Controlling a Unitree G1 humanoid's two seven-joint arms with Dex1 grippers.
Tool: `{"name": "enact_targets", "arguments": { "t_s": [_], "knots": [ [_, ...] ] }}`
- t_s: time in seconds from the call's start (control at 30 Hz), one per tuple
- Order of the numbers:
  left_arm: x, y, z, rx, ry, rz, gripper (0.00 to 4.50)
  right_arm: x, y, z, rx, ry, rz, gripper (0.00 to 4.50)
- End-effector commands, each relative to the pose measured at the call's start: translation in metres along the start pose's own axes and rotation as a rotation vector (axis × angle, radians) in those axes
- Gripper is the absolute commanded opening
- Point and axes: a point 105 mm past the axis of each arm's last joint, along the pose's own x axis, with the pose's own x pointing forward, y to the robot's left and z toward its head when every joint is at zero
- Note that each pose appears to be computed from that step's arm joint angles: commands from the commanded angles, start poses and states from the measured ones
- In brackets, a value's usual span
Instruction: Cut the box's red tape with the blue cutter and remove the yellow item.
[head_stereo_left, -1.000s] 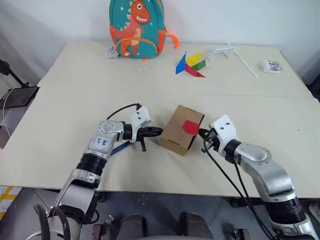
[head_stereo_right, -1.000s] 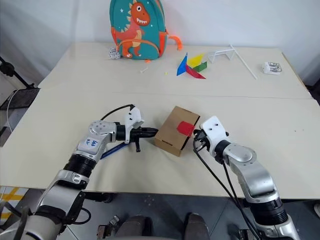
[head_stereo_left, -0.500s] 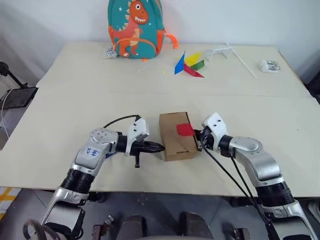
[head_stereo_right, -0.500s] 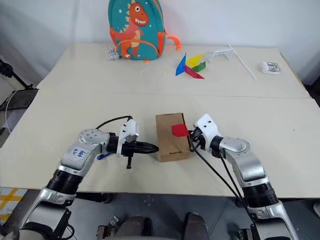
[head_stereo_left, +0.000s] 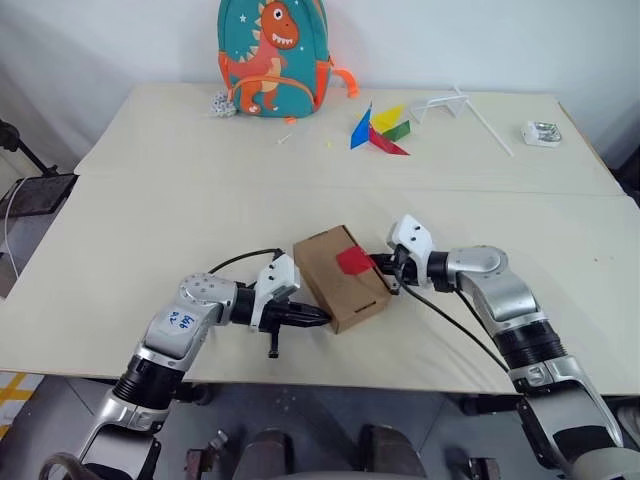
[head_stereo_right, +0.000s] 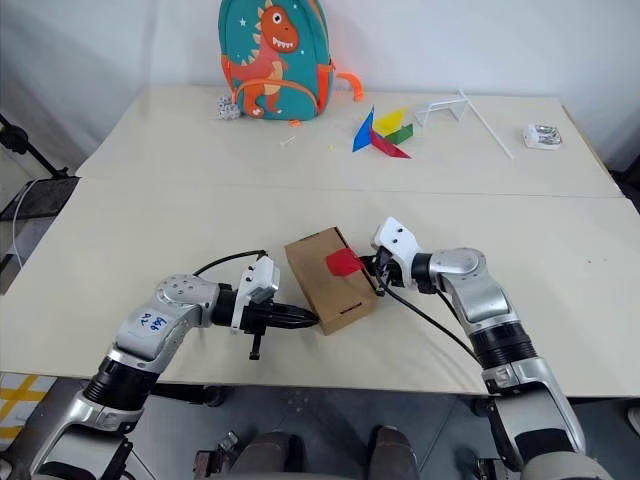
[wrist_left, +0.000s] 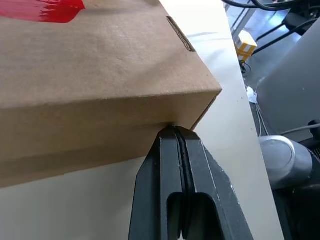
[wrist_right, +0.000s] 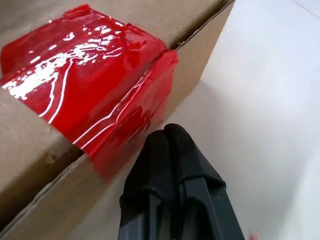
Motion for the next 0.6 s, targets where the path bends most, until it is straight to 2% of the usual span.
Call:
{"name": "enact_targets", "arguments": {
  "t_s": [0.03,0.23,0.47,0.6],
  "knots": [
    [0.007,-0.002,0.009,0.053,-0.009,-0.004,0.01,0.002,0.006,0.016,-0.064,-0.036,0.040,0.00],
    [-0.024,-0.008,0.028,0.146,-0.035,-0.034,0.01,-0.028,0.005,0.042,-0.155,-0.064,0.037,0.00],
    [-0.067,0.001,0.058,0.133,-0.101,-0.001,0.01,-0.071,0.000,0.037,-0.161,-0.058,0.025,0.00],
    [-0.117,0.019,0.063,0.061,-0.160,0.173,0.89,-0.107,0.006,0.042,-0.058,-0.220,-0.011,0.00]
  ]
}}
